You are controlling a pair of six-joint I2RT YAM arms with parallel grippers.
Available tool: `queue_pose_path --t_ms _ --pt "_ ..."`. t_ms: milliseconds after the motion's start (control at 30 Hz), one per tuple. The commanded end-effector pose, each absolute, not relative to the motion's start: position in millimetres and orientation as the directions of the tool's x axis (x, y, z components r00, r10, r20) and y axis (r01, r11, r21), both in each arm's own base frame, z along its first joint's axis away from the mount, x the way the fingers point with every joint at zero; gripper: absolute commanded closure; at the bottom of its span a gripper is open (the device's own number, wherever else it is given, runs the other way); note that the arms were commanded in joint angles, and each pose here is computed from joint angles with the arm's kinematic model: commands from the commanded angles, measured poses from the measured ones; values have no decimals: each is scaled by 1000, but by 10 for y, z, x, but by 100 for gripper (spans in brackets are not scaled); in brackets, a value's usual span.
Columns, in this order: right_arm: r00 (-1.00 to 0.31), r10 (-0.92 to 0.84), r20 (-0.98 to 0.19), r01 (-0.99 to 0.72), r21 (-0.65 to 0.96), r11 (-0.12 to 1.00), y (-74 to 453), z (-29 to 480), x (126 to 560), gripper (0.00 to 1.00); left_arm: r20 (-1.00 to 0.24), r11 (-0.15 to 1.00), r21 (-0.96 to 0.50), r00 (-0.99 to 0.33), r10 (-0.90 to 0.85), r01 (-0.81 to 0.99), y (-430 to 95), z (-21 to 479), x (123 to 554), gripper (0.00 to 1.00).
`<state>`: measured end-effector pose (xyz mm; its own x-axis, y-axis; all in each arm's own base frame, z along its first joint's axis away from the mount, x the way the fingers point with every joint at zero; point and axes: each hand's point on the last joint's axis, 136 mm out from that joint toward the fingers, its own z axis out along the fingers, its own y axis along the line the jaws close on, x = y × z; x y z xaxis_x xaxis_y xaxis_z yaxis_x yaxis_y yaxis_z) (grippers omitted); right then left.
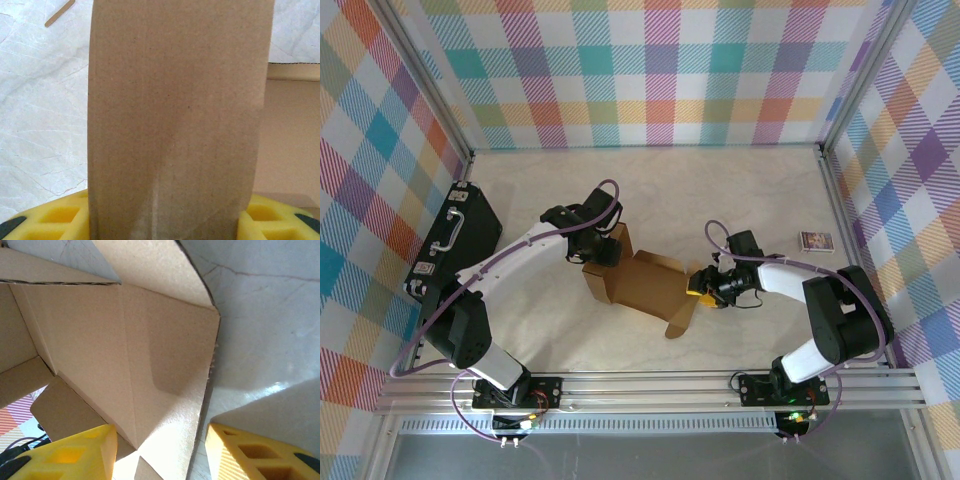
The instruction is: Fold the paper box
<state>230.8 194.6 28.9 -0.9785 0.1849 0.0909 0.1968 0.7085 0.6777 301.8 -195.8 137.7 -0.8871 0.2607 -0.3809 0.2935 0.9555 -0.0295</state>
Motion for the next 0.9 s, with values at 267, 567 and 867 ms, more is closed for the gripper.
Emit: queue_pose_path --t_ms 267,567,867 --pt "-985 135 107 170 734 657 2220 359 2252 50 -294 954 -18 -914 281 299 -1923 1190 2872 50" --pt "-990 132 42 109 829 549 2352 754 2316 49 -290 954 -18 -915 281 298 -1924 1178 2871 50" --pt "-992 119 46 110 788 606 2280 596 2263 49 -295 954 -18 -913 281 299 -1920 1195 2864 50"
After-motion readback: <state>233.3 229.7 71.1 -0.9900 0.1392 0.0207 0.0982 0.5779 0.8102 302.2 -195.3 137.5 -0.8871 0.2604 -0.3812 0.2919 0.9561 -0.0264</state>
